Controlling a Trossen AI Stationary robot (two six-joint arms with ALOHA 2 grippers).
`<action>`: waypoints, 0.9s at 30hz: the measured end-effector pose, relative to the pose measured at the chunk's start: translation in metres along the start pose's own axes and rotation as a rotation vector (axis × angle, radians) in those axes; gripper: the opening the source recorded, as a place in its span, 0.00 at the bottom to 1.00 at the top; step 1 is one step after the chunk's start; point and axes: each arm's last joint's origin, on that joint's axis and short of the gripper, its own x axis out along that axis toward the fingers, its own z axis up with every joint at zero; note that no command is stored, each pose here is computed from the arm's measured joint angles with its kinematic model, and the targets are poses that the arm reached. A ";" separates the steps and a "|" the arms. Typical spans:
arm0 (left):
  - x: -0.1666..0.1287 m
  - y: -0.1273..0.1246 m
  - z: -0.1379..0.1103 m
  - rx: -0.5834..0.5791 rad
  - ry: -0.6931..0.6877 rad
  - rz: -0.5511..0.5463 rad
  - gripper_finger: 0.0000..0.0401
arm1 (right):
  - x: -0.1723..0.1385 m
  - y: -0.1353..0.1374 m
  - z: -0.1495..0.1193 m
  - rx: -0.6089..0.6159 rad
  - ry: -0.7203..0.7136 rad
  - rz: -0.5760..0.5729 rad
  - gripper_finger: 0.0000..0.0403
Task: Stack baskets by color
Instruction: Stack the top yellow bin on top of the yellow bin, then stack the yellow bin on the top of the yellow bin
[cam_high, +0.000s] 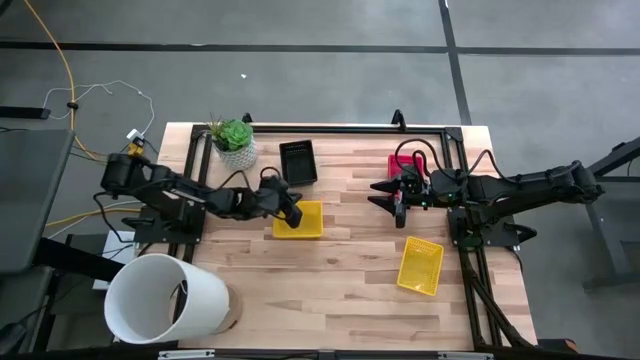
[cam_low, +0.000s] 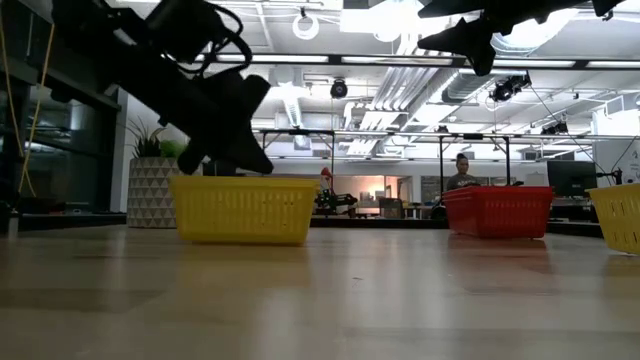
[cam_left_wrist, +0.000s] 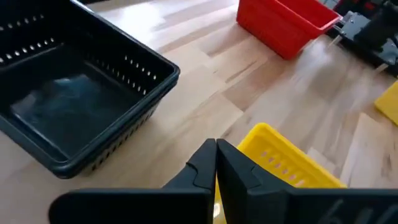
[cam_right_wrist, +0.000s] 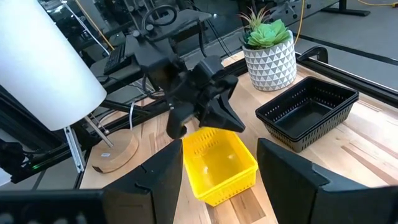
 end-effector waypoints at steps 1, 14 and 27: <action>0.001 0.000 -0.001 -0.009 0.003 -0.001 0.00 | 0.000 0.000 0.000 0.004 0.000 0.000 0.48; -0.085 -0.027 0.104 0.161 -0.373 -0.370 0.00 | 0.000 0.002 0.006 0.016 -0.057 0.024 0.48; -0.186 0.000 0.140 0.152 -0.580 -0.612 0.00 | -0.001 0.004 0.010 0.023 -0.103 0.047 0.48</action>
